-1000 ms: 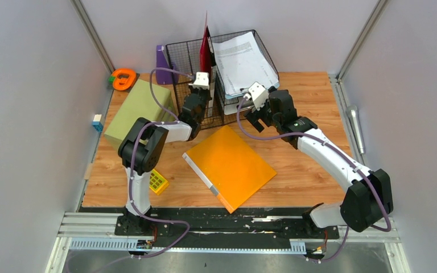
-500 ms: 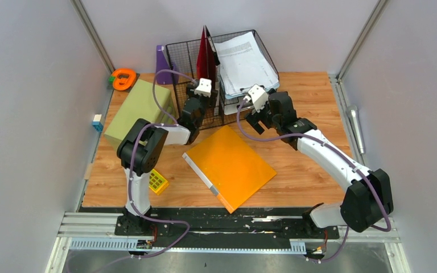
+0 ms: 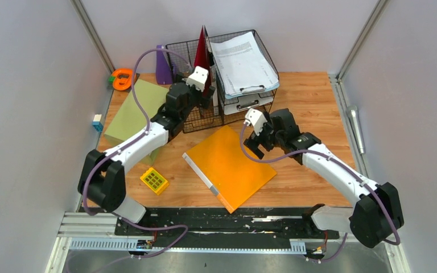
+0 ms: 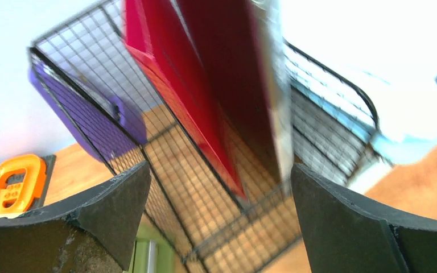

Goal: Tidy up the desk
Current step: Place the folder in the storage box.

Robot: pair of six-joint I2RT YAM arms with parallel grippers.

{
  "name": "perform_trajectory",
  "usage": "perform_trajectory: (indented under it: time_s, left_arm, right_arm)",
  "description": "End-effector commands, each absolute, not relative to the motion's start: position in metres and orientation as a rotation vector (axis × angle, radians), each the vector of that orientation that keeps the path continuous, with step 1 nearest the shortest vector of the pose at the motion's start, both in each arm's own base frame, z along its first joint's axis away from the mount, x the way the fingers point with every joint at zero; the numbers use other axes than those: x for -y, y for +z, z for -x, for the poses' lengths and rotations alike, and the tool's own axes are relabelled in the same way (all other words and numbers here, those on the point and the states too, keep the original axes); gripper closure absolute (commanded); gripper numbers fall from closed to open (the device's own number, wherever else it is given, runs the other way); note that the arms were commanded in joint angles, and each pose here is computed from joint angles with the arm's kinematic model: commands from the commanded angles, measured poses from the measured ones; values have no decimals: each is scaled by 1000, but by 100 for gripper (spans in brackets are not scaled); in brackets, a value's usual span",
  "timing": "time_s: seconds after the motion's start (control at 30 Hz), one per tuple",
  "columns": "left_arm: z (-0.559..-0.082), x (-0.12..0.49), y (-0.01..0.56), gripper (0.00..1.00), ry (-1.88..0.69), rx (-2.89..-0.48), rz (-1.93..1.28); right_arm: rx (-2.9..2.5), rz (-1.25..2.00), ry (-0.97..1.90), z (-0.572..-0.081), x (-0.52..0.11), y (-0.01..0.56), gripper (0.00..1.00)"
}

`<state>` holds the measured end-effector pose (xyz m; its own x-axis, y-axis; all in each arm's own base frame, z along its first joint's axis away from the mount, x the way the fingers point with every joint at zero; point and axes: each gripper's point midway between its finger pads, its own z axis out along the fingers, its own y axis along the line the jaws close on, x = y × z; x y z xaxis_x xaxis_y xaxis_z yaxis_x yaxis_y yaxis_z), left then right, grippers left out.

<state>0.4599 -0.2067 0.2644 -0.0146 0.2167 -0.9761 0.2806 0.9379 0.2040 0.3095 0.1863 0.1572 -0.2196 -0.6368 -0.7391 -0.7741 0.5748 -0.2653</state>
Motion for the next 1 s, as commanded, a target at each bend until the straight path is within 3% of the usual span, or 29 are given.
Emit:
perform_trajectory:
  time_s: [0.0,0.17,0.4,0.57,0.97]
  left_arm:
    - [-386,219,223,0,-175,-1837,-880]
    - [-303,202,173,0,-309,-2028,-1204]
    - [-247,193,129,0,-488,-2271,-1397]
    - [-244,192,92,0,-526,-2423,-1430]
    - [-285,184,55,0,-474,-2518,-1317]
  right_arm:
    - [-1861,1300,416,-262,-214,147,2]
    - [-1797,1492,431,-223,-227,120,2]
    - [-1726,1681,444,-177,-231,83,2]
    - [-1661,1768,410,-161,-234,62,2]
    - [-1579,1915,258,-147,-236,29,5]
